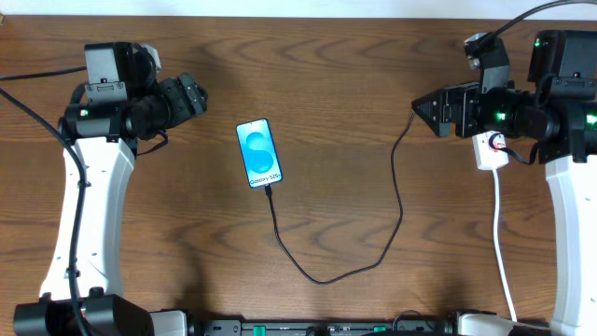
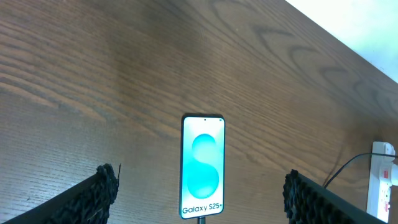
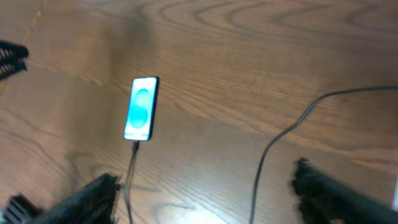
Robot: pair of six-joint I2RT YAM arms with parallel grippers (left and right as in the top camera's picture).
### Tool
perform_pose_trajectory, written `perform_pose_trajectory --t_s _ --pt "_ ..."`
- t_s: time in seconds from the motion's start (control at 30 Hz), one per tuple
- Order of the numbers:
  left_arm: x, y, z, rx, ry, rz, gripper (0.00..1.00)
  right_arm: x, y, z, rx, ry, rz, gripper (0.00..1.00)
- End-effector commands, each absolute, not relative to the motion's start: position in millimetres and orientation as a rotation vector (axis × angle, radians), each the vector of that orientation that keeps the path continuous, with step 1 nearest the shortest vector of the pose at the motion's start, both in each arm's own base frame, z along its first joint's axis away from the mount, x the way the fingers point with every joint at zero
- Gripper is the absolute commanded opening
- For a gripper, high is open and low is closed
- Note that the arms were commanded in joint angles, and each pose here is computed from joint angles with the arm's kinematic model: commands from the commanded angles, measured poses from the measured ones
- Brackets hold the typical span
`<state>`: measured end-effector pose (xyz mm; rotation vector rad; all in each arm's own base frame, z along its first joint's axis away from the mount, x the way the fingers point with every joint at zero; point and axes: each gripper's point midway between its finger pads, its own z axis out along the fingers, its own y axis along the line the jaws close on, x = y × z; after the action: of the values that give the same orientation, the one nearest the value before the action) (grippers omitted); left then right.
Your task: Plug charger to phone and switch on socket
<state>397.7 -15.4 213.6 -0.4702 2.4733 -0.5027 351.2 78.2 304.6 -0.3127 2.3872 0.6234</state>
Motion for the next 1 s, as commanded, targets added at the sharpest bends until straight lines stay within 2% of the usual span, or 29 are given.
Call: perform_pose_trajectory --t_s 0.0,0.33,0.57,0.73,0.9,0.97 --pt "398.4 -12.4 216.9 -0.486 2.461 -0.492 0.87 347.7 79.9 317.6 -0.359 2.341 0.613 0.99" --pt "398.5 -12.4 216.8 -0.487 2.462 -0.492 0.87 351.4 63.2 310.2 -0.320 2.379 0.488 0.99" --pt "398.4 -12.4 216.9 -0.486 2.461 -0.492 0.87 331.9 76.0 322.9 -0.562 2.295 0.448 0.99" --pt "398.5 -12.4 216.8 -0.487 2.462 -0.492 0.87 335.1 72.7 317.1 -0.621 2.209 0.357 0.99" --pt "398.4 -12.4 216.9 -0.486 2.461 -0.492 0.87 331.3 53.7 298.5 -0.545 2.015 0.144 0.99" --pt "398.4 -12.4 216.9 -0.486 2.461 -0.492 0.87 320.2 35.3 288.3 -0.394 1.954 0.052 0.99"
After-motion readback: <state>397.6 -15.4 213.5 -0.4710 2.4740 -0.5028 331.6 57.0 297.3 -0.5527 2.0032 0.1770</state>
